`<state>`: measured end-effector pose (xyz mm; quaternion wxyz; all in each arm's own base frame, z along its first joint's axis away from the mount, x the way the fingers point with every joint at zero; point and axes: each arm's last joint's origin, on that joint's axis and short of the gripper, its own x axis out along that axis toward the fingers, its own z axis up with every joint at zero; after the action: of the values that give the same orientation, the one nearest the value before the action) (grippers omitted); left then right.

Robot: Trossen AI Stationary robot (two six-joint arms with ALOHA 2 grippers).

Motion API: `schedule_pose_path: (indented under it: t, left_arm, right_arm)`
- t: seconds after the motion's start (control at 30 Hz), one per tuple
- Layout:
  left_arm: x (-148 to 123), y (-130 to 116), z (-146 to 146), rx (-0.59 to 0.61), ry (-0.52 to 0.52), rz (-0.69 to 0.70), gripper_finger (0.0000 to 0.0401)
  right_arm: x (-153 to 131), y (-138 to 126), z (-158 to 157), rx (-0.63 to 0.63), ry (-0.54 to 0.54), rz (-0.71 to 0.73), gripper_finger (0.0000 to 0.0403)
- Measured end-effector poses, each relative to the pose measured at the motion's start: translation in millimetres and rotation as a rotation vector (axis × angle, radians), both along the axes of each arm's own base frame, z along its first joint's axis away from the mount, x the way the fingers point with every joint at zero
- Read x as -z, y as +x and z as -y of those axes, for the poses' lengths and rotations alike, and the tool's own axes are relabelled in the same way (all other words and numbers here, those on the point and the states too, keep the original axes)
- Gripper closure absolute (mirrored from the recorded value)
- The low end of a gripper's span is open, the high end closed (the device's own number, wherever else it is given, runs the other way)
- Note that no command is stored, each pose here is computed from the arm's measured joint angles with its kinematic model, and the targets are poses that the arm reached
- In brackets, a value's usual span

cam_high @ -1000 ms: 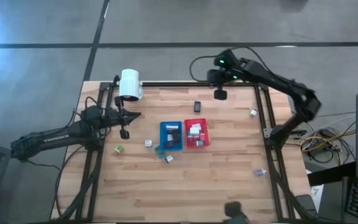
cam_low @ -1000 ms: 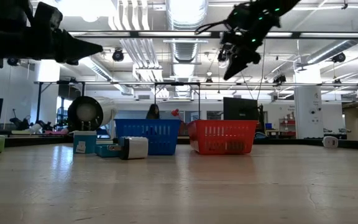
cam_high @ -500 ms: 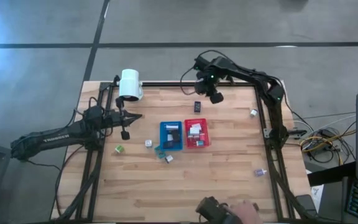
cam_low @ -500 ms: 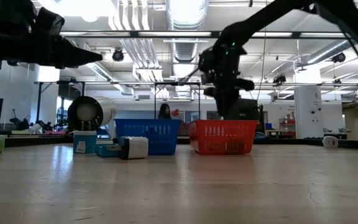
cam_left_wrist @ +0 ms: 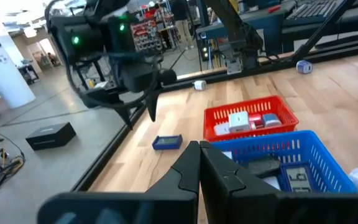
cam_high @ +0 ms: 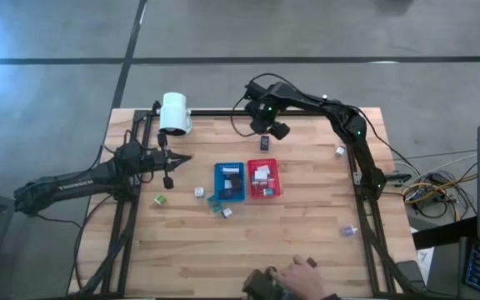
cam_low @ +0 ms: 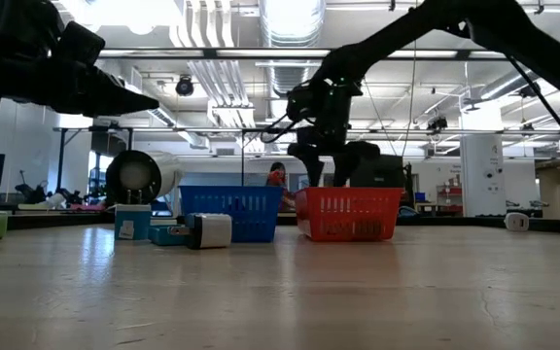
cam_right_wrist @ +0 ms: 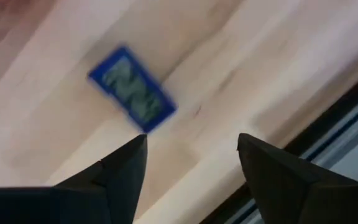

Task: Pick & Place Office items
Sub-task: Put the dark blue digital clock into the blue bin

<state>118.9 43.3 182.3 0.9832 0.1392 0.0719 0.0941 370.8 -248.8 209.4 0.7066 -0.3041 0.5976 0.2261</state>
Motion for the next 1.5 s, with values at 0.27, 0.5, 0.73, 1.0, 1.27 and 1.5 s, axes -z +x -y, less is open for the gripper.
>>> schedule_pose_path:
  t: [0.27, 0.5, 0.73, 1.0, 1.27, 1.5]
  left_arm:
    - [3.5, -0.2, 0.0, -0.001, -0.014, -0.034, 0.0389]
    - [5.8, -0.5, 0.2, -0.001, -0.023, -0.056, 0.0389]
    - [5.8, -0.5, 0.2, -0.001, -0.023, -0.056, 0.0389]
    - [5.7, -0.5, 0.2, 0.0, -0.019, -0.056, 0.0389]
    - [5.7, -0.5, 0.2, 0.002, -0.019, -0.056, 0.0389]
    - [5.7, -0.5, 0.2, 0.001, -0.023, -0.055, 0.0389]
  right_arm:
    - [9.1, 19.9, -26.9, -0.133, -0.024, 0.033, 0.0156]
    - [31.6, 17.9, -35.4, -0.172, -0.057, -0.077, 0.0173]
    - [39.4, 12.6, -34.6, -0.187, -0.055, -0.111, 0.0172]
    - [58.0, 9.7, -36.5, -0.229, -0.041, -0.149, 0.0173]
    - [63.8, 9.1, -36.5, -0.212, -0.017, -0.122, 0.0192]
    - [66.1, 5.6, -33.6, -0.091, 0.024, -0.097, 0.0256]
